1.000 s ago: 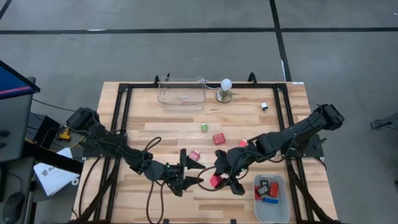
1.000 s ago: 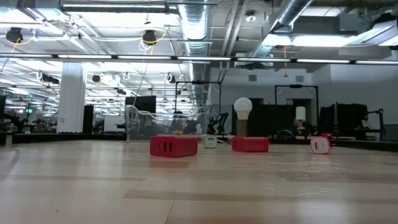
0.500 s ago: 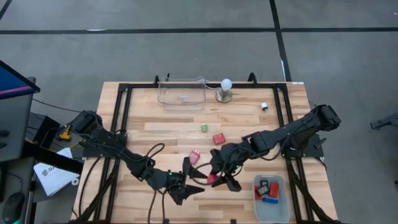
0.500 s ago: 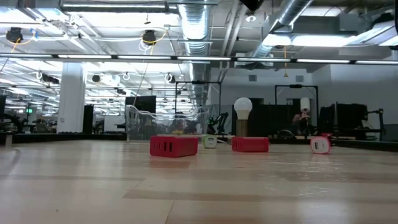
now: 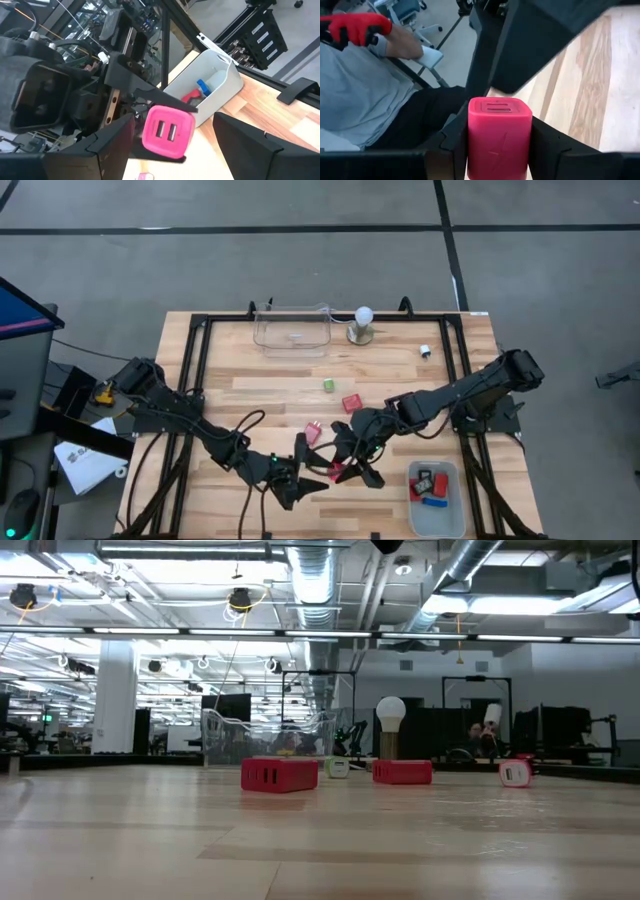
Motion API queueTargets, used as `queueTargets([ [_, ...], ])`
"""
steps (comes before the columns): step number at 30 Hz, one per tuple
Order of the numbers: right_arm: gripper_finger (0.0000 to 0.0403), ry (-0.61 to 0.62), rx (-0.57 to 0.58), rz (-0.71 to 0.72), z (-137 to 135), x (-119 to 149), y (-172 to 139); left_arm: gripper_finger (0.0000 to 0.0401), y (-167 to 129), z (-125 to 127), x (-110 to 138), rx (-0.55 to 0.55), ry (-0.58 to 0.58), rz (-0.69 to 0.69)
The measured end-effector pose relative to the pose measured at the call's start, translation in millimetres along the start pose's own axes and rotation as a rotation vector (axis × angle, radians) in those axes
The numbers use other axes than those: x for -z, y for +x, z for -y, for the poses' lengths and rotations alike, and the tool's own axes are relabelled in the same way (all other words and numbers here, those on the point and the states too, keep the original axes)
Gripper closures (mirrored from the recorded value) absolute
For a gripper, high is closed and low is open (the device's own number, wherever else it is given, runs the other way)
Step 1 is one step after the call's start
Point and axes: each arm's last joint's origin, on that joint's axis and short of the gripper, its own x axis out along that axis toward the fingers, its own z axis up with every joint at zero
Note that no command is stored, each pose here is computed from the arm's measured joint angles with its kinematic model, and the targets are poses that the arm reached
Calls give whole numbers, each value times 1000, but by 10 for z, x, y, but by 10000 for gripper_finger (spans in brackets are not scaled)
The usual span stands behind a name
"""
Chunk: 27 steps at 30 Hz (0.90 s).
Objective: Pick & Place Office items
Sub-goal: Put the pink charger adapter into the transparent bin
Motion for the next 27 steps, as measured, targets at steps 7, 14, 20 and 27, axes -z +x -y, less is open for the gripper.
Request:
queueTargets([
  [7, 263, -22, -15, 19, 19, -24, -6, 134, 17, -16, 12, 28, -22, 21],
  [14, 263, -56, -27, 53, 10, -58, -7, 134, 16, -19, 9, 25, -24, 23],
  [20, 263, -67, -25, 69, 28, -73, -1, 135, 44, -68, 42, 12, -45, 11],
  [27, 263, -51, -47, 49, 137, -44, 70, 135, 74, -100, 86, 25, -66, 7],
])
